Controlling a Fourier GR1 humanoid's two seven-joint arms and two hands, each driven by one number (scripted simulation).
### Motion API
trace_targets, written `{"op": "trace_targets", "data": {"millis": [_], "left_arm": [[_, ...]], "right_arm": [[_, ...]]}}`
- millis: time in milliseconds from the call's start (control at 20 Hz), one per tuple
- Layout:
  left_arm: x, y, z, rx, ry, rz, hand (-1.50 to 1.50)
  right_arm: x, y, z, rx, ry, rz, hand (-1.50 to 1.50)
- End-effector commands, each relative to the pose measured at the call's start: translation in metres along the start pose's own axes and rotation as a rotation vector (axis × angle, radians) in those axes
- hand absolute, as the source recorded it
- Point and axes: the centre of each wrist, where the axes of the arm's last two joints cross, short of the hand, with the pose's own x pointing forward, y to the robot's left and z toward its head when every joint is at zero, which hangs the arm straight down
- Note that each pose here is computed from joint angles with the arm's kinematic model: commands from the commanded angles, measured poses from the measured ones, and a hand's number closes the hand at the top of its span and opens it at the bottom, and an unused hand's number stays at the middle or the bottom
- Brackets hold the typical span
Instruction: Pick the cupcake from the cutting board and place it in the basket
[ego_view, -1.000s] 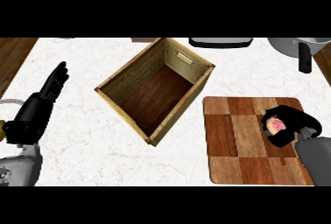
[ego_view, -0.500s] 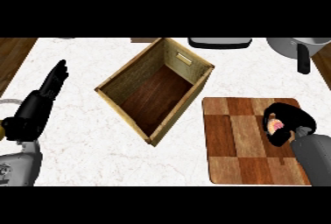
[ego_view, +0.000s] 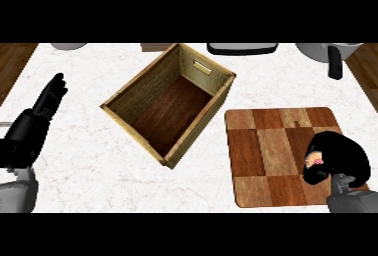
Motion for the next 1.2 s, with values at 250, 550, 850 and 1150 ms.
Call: {"op": "trace_targets", "data": {"millis": [250,550,850,1150], "left_arm": [[0.006,-0.017,0.000,-0.030,-0.016,0.005,0.00],[-0.007,-0.005,-0.001,-0.031,-0.019,0.009,0.00],[0.005,-0.008,-0.003,-0.046,-0.022,-0.003,0.00],[-0.002,-0.024,-0.020,-0.058,-0.023,0.004,0.00]], "right_arm": [[0.010,-0.077,0.094,-0.495,-0.018,-0.345,1.50],[0.026,-0.127,0.160,-0.649,-0.283,-0.679,1.50],[0.058,-0.190,0.198,-0.688,-0.408,-0.655,1.50],[0.133,-0.233,0.214,-0.589,-0.489,-0.700,1.50]]}}
